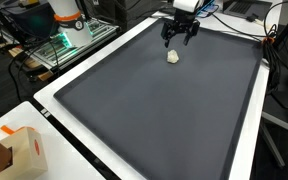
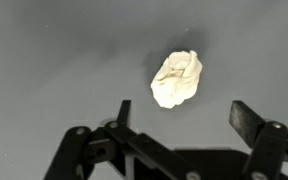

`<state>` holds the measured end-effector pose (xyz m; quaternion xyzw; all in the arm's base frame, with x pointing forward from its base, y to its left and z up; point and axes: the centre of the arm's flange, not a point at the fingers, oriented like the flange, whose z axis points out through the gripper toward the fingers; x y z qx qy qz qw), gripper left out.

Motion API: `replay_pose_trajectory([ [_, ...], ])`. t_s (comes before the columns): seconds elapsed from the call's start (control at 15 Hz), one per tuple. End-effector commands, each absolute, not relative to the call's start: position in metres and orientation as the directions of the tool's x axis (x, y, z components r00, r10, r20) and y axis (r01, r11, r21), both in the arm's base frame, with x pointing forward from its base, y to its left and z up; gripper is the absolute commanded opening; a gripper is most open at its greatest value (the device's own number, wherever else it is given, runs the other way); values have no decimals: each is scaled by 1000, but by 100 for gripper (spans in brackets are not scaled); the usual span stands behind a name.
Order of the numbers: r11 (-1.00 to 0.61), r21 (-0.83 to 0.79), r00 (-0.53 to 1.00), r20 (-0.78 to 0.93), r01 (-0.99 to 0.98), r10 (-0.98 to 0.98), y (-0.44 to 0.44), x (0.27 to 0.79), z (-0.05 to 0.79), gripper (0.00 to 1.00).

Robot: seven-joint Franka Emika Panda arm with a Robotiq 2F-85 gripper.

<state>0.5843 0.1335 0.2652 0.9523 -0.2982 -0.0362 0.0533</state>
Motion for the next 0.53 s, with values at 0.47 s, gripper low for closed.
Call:
replay_pose_trajectory([
  [0.47, -927, 317, 979, 30, -199, -199, 215, 563, 262, 100],
])
